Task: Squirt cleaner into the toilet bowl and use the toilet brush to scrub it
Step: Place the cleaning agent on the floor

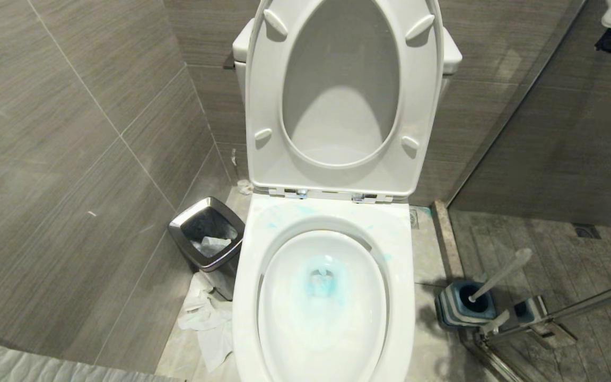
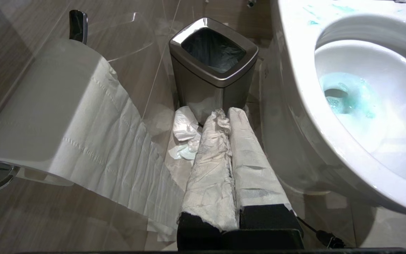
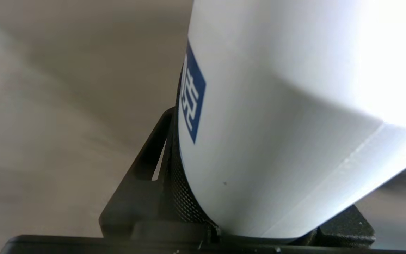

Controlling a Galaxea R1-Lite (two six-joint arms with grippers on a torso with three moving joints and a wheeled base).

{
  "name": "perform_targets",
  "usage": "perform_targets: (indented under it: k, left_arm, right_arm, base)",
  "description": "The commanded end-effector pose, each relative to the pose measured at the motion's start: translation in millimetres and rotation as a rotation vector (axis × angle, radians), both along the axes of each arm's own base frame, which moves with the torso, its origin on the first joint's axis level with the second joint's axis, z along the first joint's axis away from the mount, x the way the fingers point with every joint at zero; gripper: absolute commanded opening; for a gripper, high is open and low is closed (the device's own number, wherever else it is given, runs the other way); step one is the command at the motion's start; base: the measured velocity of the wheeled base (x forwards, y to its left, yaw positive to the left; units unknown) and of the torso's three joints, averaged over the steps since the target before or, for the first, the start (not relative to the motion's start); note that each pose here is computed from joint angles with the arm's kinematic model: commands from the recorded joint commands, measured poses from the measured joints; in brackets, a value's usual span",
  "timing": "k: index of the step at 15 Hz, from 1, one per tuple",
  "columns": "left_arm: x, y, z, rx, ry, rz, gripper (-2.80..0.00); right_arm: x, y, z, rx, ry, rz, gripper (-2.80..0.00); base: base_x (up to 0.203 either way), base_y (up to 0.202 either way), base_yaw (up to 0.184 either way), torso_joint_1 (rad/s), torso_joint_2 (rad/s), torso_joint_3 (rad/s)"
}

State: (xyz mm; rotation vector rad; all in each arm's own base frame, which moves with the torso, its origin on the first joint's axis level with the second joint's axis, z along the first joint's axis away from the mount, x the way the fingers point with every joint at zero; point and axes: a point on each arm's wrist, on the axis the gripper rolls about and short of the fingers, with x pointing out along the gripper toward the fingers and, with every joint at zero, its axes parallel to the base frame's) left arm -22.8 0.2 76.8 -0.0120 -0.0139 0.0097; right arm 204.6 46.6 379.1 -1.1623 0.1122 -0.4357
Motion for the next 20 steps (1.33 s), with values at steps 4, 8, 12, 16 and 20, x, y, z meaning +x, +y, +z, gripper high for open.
perform_targets:
  k: [4,8,12,16,20]
  left_arm:
    - [1,0,-2,0.0,0.008,0.001,-2.8]
    - [1,0,-2,0.0,0.008,0.002,-2.8]
    - [1,0,-2,0.0,0.008,0.001,-2.8]
    - [1,0,-2,0.0,0.008,0.002,-2.8]
    - [1,0,-2,0.0,0.008,0.002,-2.8]
  right_arm:
    - [-10,-6,-15,0.788,-0.009,0.315,-2.8]
    - [-5,-9,-10,1.027,-0.169,0.383,-2.8]
    - [19,-22,-41,1.071,-0.131,0.239,-2.8]
    - [43,-23,-64,1.088,-0.095,0.061,-2.8]
    - [44,-24,-75,1.063,0.003,-0.029,-2.8]
  base:
    - [0.0,0.0,0.0,0.0,0.0,0.0]
    - [0.0,0.0,0.0,0.0,0.0,0.0]
    - [0.0,0.0,0.0,0.0,0.0,0.0]
    - [0.0,0.0,0.0,0.0,0.0,0.0]
    - [0.0,0.0,0.0,0.0,0.0,0.0]
